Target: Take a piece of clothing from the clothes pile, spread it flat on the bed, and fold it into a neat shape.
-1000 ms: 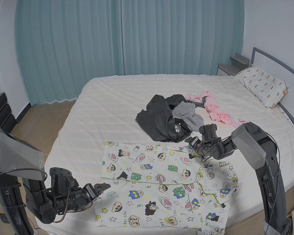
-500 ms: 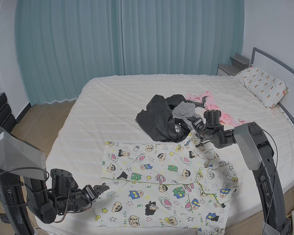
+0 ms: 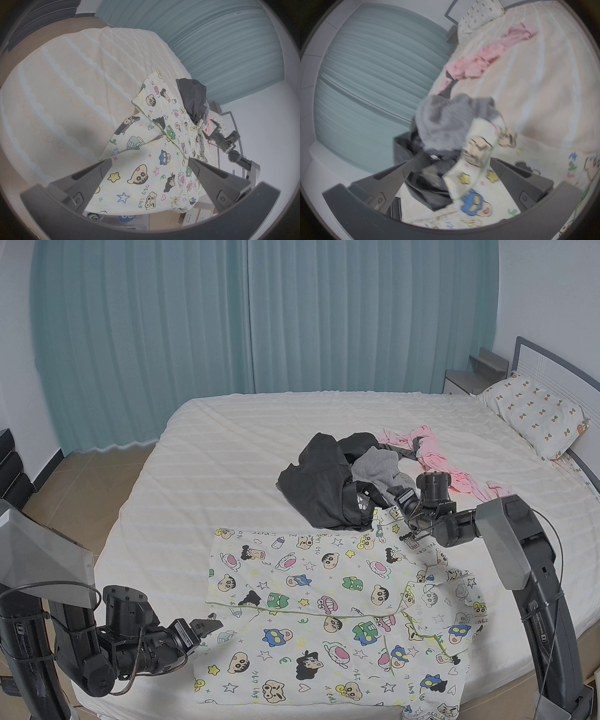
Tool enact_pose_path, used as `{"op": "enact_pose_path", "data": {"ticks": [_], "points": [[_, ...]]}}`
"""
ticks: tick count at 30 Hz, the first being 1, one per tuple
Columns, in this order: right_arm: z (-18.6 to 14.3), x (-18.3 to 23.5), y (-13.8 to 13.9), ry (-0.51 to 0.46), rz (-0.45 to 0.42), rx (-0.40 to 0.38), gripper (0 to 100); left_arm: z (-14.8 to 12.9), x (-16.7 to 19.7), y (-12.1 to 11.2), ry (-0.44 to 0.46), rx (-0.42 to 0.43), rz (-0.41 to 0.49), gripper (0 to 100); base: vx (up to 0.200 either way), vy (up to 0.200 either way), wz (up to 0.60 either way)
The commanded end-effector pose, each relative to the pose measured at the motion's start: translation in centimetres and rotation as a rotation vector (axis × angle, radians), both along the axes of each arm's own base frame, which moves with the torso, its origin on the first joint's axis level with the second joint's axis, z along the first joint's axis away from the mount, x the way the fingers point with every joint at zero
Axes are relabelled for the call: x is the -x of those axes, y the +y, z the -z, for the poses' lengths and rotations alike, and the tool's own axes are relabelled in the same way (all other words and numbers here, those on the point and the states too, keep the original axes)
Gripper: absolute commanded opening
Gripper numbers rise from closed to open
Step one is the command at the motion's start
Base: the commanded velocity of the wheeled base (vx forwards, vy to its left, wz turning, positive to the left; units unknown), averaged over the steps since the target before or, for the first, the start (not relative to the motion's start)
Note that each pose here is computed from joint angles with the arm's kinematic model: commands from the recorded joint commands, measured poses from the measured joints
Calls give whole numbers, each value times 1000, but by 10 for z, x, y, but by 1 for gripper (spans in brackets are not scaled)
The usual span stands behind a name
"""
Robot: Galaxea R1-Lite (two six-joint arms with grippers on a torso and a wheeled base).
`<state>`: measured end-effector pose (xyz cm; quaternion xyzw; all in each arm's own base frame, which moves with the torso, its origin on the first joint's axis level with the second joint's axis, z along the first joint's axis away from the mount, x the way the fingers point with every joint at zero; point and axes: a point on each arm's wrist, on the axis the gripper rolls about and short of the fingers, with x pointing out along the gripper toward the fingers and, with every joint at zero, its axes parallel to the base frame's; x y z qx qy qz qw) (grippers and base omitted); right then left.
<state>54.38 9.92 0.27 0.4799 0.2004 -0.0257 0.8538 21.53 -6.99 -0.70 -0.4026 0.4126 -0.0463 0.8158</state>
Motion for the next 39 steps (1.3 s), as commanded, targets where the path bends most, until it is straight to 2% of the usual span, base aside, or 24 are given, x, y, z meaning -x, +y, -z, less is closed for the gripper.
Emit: {"op": "enact_pose_path", "data": {"ticks": [1, 2, 4, 7, 14, 22, 27, 32, 35, 39], "points": [[-83, 30, -11, -80, -56, 63, 100, -5, 6, -1, -7, 5, 17, 100, 0, 0, 0], [-83, 35, -12, -72, -69, 81, 100, -5, 7, -1, -9, 6, 17, 100, 0, 0, 0], [-77, 65, -17, -41, -133, 187, 100, -6, 10, 0, -19, 9, 17, 100, 0, 0, 0], [-70, 110, -24, -31, -204, 301, 100, -7, 16, 1, -24, 9, 20, 100, -67, 0, 0], [-62, 203, -44, 30, -379, 460, 100, -6, 15, 2, -25, 0, 16, 100, -200, 0, 0], [-60, 268, -64, 109, -444, 454, 100, -2, 16, 2, -9, -10, 20, 100, -200, 0, 0], [-38, 308, -71, 209, -543, 488, 100, 4, 16, 2, 3, -50, 42, 100, -200, 0, 0], [-27, 329, -73, 246, -602, 513, 100, 14, 16, 0, 21, -100, 40, 100, 0, 0, 0], [-18, 338, -73, 266, -634, 502, 100, 28, 5, -3, -19, -200, 111, 100, 0, 0, 0], [-7, 343, -74, 283, -665, 514, 100, 47, -10, -7, -62, -330, 134, 100, 0, 0, 0]]}}
